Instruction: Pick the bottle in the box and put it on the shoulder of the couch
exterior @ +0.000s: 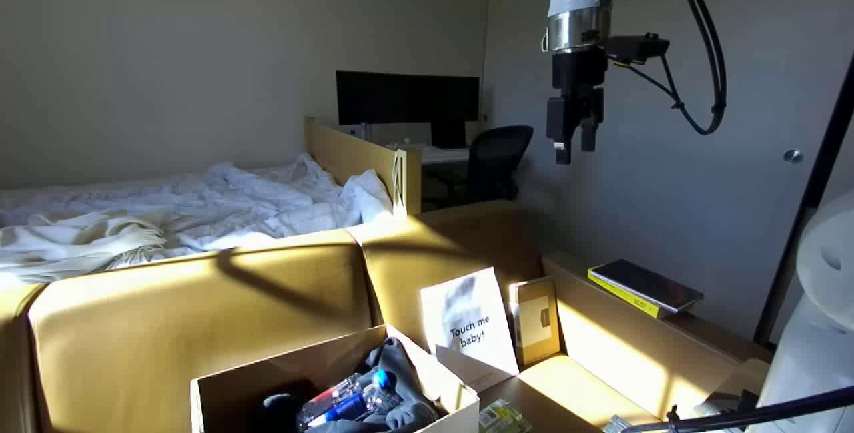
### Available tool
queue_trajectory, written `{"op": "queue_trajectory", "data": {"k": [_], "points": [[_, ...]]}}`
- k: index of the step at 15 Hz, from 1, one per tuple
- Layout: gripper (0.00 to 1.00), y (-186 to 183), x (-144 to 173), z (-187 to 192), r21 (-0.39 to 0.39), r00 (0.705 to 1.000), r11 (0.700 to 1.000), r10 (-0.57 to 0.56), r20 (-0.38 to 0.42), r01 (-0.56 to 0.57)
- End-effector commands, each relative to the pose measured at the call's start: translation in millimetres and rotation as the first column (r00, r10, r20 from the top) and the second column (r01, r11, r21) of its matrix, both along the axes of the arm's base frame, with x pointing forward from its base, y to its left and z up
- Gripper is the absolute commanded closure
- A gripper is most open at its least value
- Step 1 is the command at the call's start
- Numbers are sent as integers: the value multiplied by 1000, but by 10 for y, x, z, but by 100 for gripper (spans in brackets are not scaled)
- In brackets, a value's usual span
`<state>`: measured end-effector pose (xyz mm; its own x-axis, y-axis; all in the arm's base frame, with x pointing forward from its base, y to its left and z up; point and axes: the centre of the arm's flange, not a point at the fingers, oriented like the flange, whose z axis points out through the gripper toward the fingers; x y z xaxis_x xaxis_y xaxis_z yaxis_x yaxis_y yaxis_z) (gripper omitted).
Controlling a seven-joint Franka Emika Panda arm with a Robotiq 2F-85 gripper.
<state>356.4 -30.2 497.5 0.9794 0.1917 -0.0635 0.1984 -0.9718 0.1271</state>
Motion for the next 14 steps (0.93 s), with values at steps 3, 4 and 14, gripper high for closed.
{"op": "queue_trajectory", "data": {"k": [3,4,14], "points": [[0,0,0,0,0,1000,1000,0,0,0],[0,0,0,0,0,1000,1000,0,0,0],[0,-3,325,-486,47,999,998,-31,8,31]]}}
